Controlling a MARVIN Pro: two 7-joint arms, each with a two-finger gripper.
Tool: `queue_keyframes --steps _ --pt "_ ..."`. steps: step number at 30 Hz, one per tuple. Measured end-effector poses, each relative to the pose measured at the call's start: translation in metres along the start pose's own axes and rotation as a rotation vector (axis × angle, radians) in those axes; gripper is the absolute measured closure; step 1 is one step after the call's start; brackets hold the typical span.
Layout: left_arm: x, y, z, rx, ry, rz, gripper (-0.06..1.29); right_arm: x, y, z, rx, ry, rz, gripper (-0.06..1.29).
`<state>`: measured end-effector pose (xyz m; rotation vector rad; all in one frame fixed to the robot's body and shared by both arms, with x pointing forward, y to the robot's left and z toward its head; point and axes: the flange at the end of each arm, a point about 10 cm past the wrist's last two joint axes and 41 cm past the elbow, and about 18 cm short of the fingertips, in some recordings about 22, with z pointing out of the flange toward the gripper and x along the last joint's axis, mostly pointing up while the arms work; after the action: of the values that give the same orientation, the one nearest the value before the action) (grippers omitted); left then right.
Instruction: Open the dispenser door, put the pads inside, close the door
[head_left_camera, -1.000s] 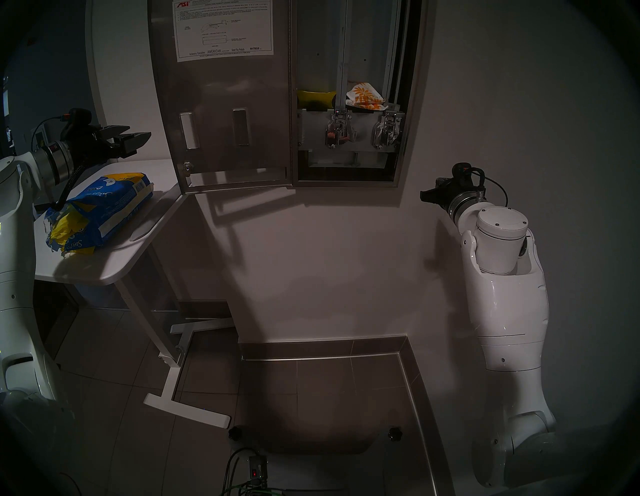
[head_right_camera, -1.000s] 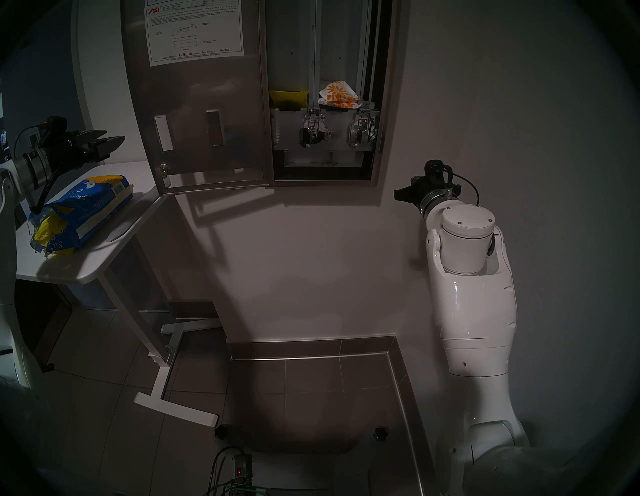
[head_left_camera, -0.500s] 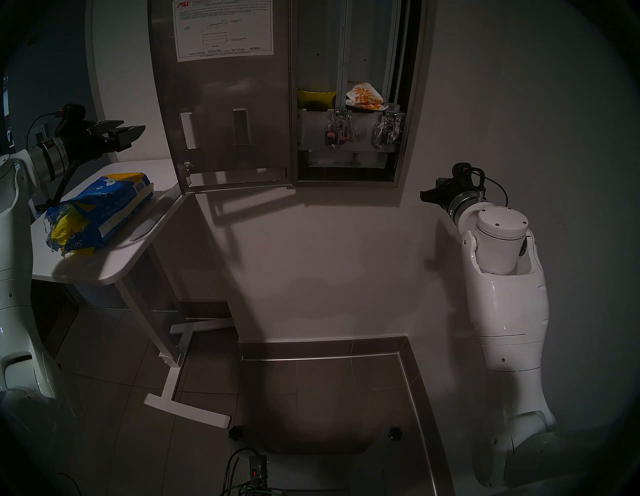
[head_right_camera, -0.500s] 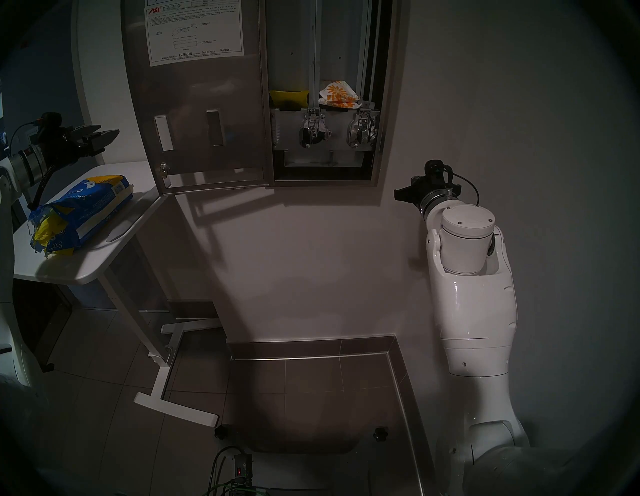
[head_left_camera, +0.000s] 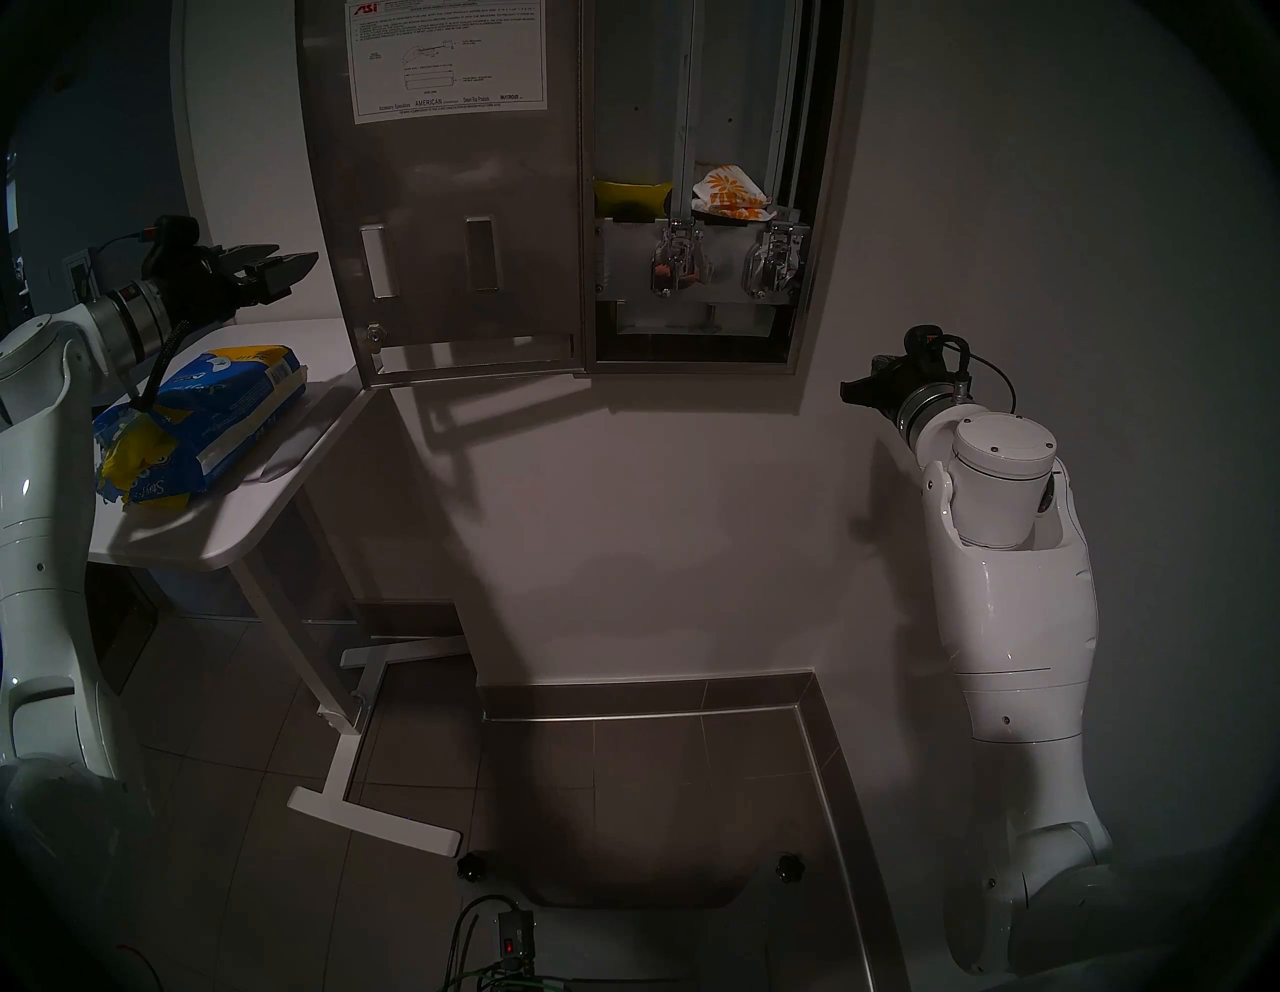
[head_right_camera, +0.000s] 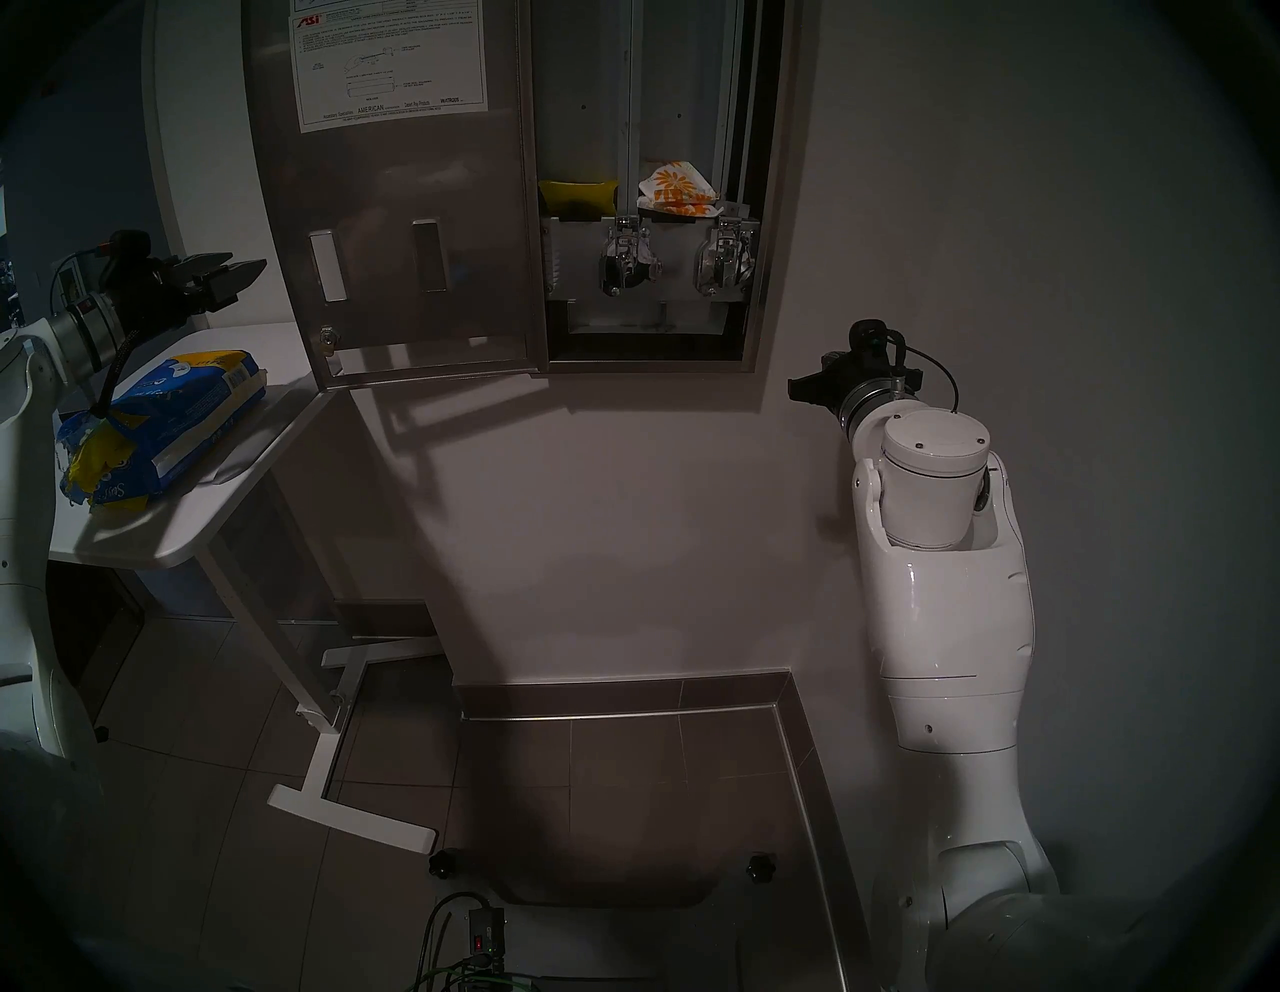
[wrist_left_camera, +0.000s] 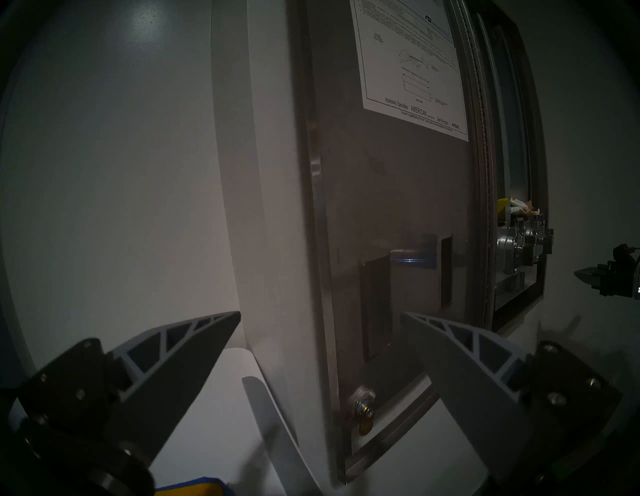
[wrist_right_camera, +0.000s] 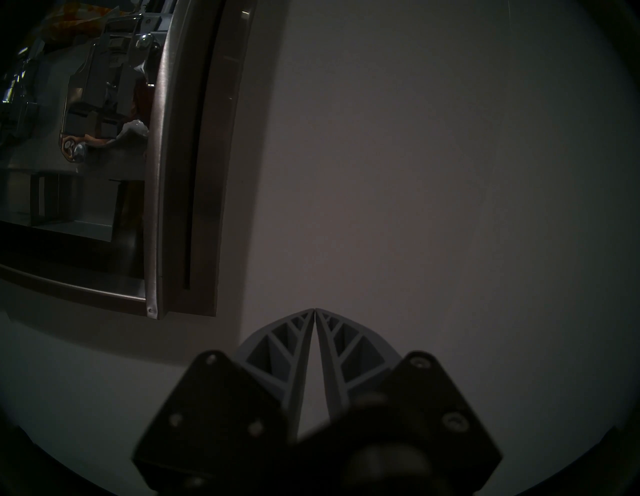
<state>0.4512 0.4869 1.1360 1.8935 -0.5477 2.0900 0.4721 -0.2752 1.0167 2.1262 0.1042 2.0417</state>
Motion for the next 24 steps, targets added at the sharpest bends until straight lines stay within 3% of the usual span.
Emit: queue_keyframes --steps 24 --pt "0.002 0.000 0.064 -0.124 0.076 -0.027 -0.03 0.000 0.000 0.000 0.000 0.000 0.000 1.08"
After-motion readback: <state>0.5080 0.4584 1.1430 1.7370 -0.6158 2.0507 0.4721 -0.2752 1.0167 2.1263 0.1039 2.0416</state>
